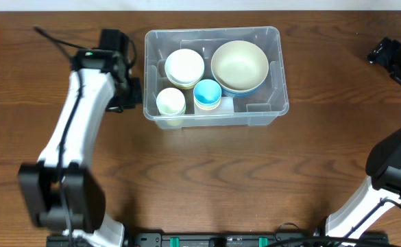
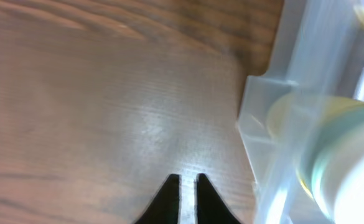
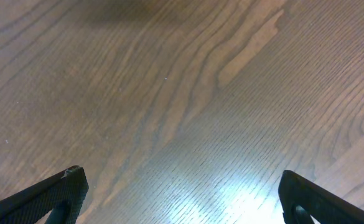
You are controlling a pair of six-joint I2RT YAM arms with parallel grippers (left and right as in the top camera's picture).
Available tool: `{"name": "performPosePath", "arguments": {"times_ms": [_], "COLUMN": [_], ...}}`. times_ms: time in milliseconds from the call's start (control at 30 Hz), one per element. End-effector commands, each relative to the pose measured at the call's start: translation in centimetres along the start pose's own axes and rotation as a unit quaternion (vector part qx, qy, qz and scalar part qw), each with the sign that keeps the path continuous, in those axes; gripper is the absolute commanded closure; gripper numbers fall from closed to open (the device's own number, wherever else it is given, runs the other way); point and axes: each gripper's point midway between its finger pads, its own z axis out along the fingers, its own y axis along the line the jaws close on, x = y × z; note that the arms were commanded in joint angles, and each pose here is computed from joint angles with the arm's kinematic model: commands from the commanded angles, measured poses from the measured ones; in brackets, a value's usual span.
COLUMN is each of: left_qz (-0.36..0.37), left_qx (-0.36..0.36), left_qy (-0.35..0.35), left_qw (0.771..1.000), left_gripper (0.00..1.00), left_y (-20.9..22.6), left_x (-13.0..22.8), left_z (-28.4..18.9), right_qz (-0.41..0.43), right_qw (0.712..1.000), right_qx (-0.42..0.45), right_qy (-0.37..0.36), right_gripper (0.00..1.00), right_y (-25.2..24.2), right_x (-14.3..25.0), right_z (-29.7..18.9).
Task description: Pack container
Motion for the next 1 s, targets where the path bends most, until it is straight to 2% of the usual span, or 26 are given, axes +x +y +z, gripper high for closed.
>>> {"name": "performPosePath", "arguments": {"times_ms": [0,67,233,500,667,800,967], "left_qz": [-0.002,-0.002,-0.004,-0.024,-0.012,-0.033,-0.037], "left_qx": [0.018,0.031,0.078,0.117,0.091,0.061,0.072], "left_qy": [-0.091,-0.122,-0.205,-0.339,-0.392,-0.435,-0.485], "left_qw": [0.996,0.992,0.976,0.933,0.915,0.898,0.871], "left_gripper": [0.76,0.60,0.02,0.02,0.02,0.02,0.02], "left_y": [0.4,0.4,0.7,2.7,4.9,7.5,8.8], "left_x": [-0.5,0.5,4.3,11.0,15.5,19.6,24.0], "left_z": [-7.0,-9.9,-17.0,-25.2,-27.3,-28.3,-29.1], "right_qz": [0.007,0.007,0.007,0.007,0.007,0.007,0.007], "right_qw": [1.000,1.000,1.000,1.000,1.000,1.000,1.000], "right_qx": [-0.003,-0.002,-0.003,-0.003,-0.003,-0.003,-0.003], "right_qy": [-0.010,-0.011,-0.011,-0.010,-0.011,-0.011,-0.011], "right_gripper": [0.01,0.01,0.01,0.01,0.01,0.01,0.01], "right_y": [0.2,0.2,0.2,0.2,0.2,0.2,0.2], "right_x": [-0.2,-0.2,-0.2,-0.2,-0.2,-0.2,-0.2], "right_z": [-0.8,-0.8,-0.8,-0.8,-0.8,-0.8,-0.8]}}
